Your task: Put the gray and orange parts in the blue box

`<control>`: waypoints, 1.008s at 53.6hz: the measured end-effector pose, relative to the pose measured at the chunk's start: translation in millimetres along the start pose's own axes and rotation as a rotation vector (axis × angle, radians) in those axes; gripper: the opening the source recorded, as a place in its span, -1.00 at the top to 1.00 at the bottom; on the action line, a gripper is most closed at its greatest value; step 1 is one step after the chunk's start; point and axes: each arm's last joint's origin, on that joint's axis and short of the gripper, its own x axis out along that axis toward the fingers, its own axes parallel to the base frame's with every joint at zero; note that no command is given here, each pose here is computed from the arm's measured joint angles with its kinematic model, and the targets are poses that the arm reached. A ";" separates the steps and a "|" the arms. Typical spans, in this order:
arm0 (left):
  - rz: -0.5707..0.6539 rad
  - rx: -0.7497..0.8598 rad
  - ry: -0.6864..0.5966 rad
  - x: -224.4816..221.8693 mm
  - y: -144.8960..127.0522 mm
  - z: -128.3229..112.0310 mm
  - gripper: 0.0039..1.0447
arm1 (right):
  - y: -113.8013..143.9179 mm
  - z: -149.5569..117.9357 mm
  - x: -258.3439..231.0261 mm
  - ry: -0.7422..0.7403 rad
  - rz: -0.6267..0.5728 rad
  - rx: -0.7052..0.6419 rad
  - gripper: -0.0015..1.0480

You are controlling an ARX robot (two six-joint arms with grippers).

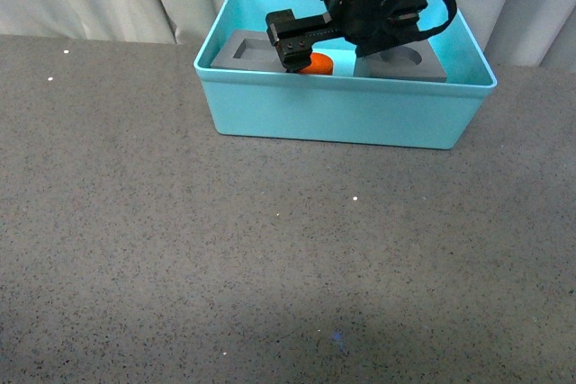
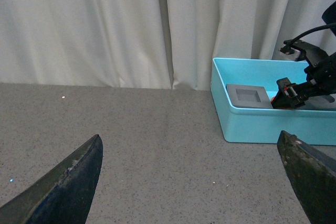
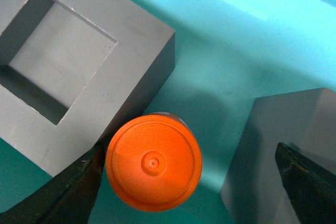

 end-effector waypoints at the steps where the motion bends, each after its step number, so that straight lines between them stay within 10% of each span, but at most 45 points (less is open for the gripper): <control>1: 0.000 0.000 0.000 0.0 0.0 0.0 -0.88 | -0.1 0.2 -1.4 -0.005 -0.002 0.000 -0.85; 21: 0.000 0.000 0.000 0.0 0.0 0.0 -0.88 | -11.7 4.9 -112.9 -0.327 -0.147 0.030 -0.81; 49: 0.000 0.000 0.000 0.0 0.0 0.0 -0.88 | -55.4 -126.5 -192.3 -0.520 -0.670 0.150 -0.81; 54: 0.000 0.000 0.000 0.0 0.0 0.0 -0.88 | -62.2 -147.6 -186.7 -0.659 -0.605 0.174 -0.66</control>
